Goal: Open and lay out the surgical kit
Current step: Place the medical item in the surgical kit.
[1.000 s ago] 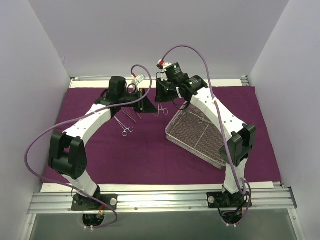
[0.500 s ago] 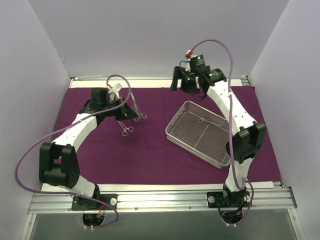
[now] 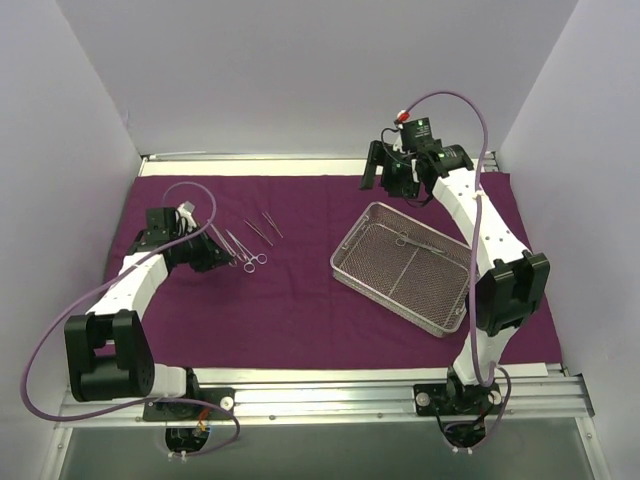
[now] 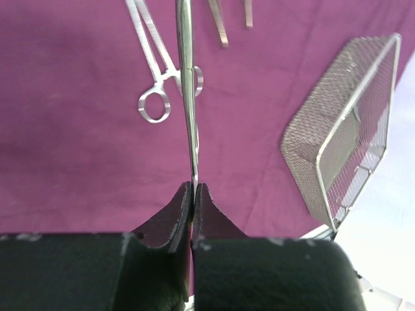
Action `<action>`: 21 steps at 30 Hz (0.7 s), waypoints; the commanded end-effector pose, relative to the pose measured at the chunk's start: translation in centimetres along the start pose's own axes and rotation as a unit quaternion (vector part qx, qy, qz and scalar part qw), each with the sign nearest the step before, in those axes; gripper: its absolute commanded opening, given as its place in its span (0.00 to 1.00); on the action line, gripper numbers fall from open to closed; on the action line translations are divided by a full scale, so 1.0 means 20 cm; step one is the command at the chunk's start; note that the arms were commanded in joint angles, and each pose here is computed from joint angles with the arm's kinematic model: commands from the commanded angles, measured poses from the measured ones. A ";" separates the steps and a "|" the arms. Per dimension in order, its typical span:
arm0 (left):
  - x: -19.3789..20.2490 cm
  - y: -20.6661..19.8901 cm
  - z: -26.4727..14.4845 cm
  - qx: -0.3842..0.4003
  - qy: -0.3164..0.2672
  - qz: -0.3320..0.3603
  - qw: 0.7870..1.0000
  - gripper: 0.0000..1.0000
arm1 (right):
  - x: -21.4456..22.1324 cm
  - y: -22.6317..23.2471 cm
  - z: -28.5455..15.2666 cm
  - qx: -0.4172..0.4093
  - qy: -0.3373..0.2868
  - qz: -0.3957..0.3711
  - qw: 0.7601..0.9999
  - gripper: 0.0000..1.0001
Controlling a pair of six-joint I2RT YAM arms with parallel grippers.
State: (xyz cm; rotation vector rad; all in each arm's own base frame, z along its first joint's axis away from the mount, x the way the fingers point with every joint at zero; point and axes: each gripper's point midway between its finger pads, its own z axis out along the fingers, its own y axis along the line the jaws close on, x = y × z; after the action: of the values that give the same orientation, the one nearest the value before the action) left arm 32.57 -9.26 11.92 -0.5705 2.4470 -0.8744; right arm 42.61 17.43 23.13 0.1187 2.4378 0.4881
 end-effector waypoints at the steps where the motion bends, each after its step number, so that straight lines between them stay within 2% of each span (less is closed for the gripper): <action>1: -0.02 0.07 0.00 -0.019 -0.006 -0.020 1.000 0.02 | -0.03 0.02 -0.09 -0.017 -0.016 0.001 1.000 0.77; 7: -0.01 0.17 0.06 -0.030 0.015 -0.046 0.998 0.02 | -0.02 -0.01 -0.08 -0.016 -0.012 0.008 1.000 0.77; 21: -0.02 0.21 0.20 -0.012 0.040 -0.057 0.998 0.02 | -0.02 -0.02 -0.03 -0.017 -0.004 0.015 1.000 0.77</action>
State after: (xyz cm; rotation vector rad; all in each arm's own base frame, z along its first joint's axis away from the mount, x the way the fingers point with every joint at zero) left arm 32.86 -8.02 5.63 -0.7410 2.5730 -0.9016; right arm 42.47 16.90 22.00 0.1345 2.4623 0.5151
